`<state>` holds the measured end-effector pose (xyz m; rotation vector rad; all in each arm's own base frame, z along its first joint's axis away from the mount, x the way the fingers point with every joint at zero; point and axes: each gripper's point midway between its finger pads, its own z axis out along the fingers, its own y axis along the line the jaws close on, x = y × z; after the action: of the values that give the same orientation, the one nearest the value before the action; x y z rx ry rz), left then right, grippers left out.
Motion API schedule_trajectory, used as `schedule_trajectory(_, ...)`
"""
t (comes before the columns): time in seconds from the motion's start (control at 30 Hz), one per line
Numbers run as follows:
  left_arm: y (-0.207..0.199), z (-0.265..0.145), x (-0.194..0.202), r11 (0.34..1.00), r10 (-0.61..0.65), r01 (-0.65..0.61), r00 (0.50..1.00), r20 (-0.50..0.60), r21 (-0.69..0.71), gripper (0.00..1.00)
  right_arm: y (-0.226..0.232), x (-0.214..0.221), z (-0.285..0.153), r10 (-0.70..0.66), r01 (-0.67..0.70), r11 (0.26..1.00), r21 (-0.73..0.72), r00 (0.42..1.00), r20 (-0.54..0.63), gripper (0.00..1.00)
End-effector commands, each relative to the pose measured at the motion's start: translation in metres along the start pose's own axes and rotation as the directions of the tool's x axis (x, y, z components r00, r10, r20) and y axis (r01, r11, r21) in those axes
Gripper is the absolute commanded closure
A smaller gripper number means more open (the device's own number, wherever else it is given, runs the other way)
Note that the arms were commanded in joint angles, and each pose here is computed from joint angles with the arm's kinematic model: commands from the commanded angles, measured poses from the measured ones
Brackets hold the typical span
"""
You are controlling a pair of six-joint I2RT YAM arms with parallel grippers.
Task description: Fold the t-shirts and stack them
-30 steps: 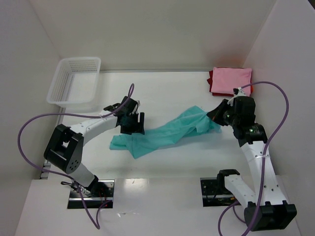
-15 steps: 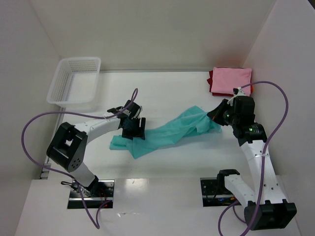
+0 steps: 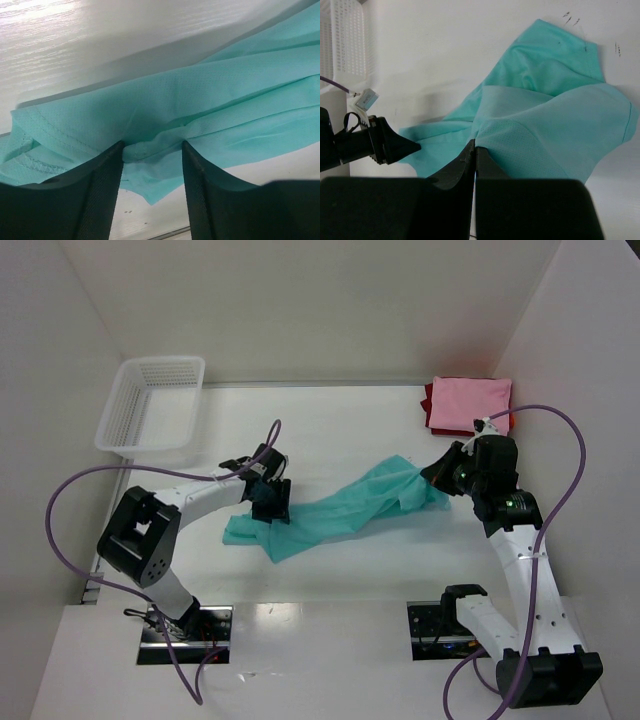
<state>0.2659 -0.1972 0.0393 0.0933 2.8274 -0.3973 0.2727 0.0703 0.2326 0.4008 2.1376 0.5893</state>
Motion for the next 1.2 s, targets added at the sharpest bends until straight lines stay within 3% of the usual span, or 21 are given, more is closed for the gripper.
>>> schedule_trajectory(0.0, -0.009, -0.002, -0.014, 1.000, 0.003, -0.004, 0.999, 0.036, 0.018, 0.52, 0.002, -0.008, -0.003, -0.022, 0.022, 1.000, -0.008, 0.999, 0.035, 0.99)
schedule_trajectory(0.37, -0.013, -0.014, -0.019, 0.999, 0.005, -0.007, 0.998, 0.063, 0.032, 0.77, 0.002, -0.008, -0.003, -0.022, 0.022, 1.000, -0.008, 0.999, 0.035, 0.99)
schedule_trajectory(0.53, -0.016, -0.027, -0.015, 0.998, 0.007, -0.011, 0.998, 0.067, 0.057, 0.98, 0.002, -0.008, -0.003, -0.022, 0.022, 1.000, -0.008, 0.999, 0.035, 0.99)
schedule_trajectory(0.7, -0.021, -0.039, -0.012, 0.997, 0.008, -0.013, 0.998, 0.061, 0.081, 1.00, 0.001, -0.009, -0.003, -0.022, 0.022, 1.000, -0.002, 0.999, 0.038, 0.99)
schedule_trajectory(0.8, -0.027, -0.070, -0.028, 0.995, 0.021, -0.037, 0.987, 0.158, 0.097, 1.00, 0.003, -0.012, -0.005, -0.024, 0.024, 1.000, -0.004, 0.999, 0.047, 0.99)
schedule_trajectory(0.93, -0.028, -0.137, -0.063, 0.996, 0.009, -0.045, 0.916, 0.402, 0.080, 1.00, 0.008, -0.024, -0.007, -0.030, 0.031, 1.000, -0.005, 0.996, 0.079, 0.99)
schedule_trajectory(1.0, -0.025, -0.153, -0.071, 0.998, 0.003, -0.034, 0.891, 0.455, 0.059, 1.00, 0.010, -0.029, -0.009, -0.031, 0.032, 0.999, -0.006, 0.995, 0.093, 0.99)
schedule_trajectory(1.17, -0.012, -0.234, -0.092, 0.999, -0.018, -0.004, 0.734, 0.679, 0.031, 1.00, 0.027, -0.064, -0.019, -0.036, 0.040, 0.999, -0.023, 0.983, 0.181, 0.99)
